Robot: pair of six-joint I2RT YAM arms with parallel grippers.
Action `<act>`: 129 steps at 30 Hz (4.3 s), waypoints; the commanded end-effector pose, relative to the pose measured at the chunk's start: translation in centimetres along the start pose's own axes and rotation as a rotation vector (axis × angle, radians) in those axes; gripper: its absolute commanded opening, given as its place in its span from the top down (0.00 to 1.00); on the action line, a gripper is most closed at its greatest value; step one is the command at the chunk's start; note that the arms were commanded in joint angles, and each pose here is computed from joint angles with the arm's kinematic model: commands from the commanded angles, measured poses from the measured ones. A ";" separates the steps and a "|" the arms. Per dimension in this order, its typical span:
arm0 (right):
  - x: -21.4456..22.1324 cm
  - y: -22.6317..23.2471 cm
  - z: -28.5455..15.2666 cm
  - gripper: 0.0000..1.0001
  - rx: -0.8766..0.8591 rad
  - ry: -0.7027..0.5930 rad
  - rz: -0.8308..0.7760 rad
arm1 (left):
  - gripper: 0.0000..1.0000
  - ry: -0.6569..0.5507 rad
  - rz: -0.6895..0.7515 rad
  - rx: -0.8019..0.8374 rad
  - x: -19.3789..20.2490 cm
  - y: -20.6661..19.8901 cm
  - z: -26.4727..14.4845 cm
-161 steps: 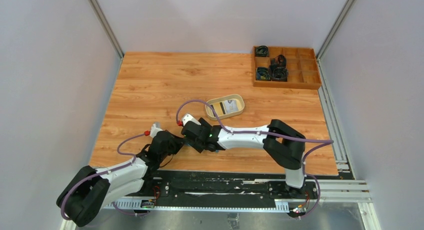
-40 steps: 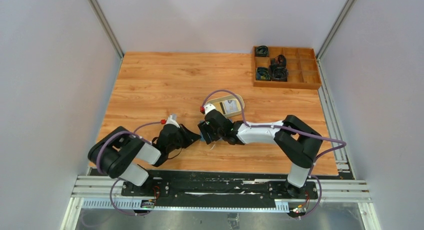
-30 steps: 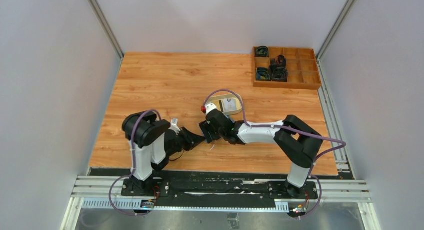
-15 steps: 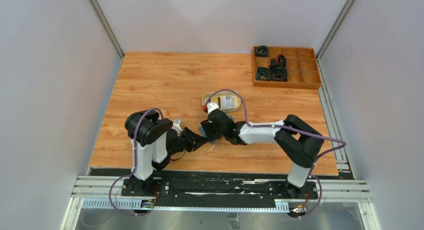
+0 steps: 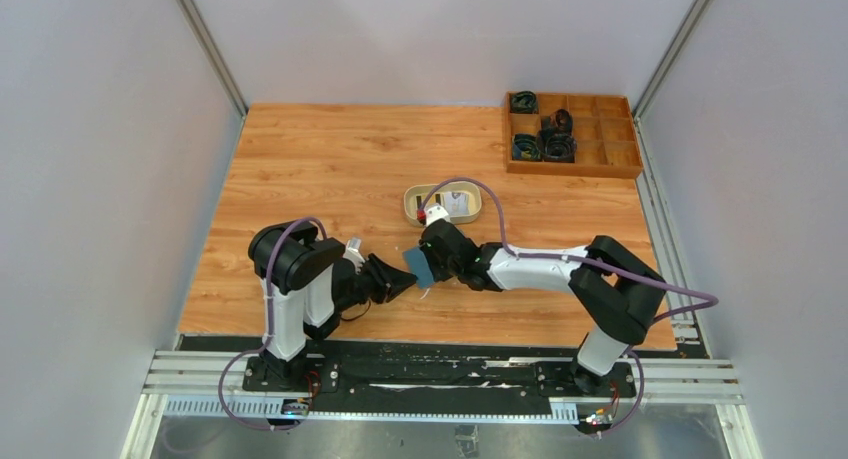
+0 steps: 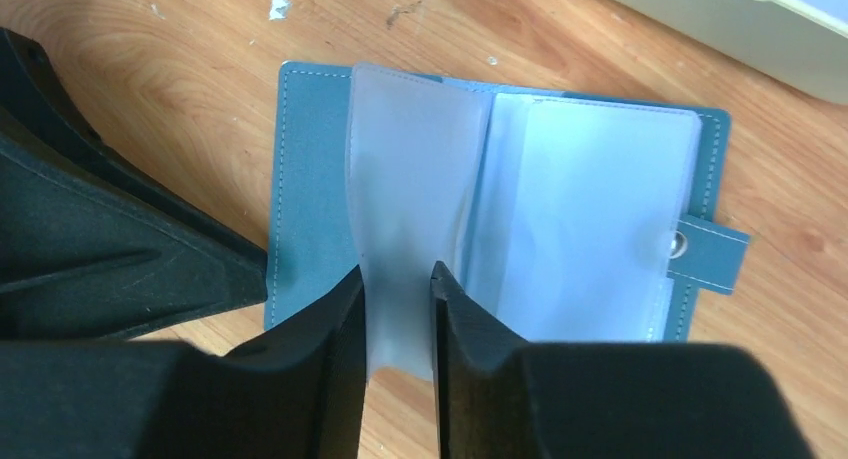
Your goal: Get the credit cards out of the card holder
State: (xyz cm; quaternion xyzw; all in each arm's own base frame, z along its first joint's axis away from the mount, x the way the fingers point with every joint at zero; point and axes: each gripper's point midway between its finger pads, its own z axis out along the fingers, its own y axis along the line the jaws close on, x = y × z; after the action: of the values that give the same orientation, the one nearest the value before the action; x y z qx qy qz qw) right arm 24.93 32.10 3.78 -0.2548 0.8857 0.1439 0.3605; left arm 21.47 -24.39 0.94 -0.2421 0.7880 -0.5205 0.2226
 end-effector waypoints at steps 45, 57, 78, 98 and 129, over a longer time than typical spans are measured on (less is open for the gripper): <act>-0.3 -5.9 -3.1 0.52 0.211 0.093 -0.037 | 1.00 -0.132 0.143 -0.041 -1.6 1.2 -2.2; -4.5 -6.4 -7.2 0.41 0.209 -0.017 -0.116 | 1.00 -0.128 0.248 -0.094 -1.5 1.1 -2.3; -6.1 6.2 -6.0 0.33 -0.720 -0.077 0.197 | 1.00 -0.084 0.557 -0.493 -2.1 3.1 -2.9; 0.5 1.6 -0.6 0.37 -0.517 0.077 0.369 | 1.00 -0.036 0.585 -0.654 -2.0 7.7 -4.4; 4.7 1.4 1.6 0.43 -0.641 0.221 0.851 | 1.00 -0.030 0.600 -0.661 -2.2 6.9 -3.9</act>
State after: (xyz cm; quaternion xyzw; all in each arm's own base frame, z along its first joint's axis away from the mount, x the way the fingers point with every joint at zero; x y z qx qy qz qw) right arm 24.56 33.82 4.24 -0.0429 0.8198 0.5504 0.1518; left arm 23.66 -22.32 1.62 -0.0947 0.8931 -0.2604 0.3544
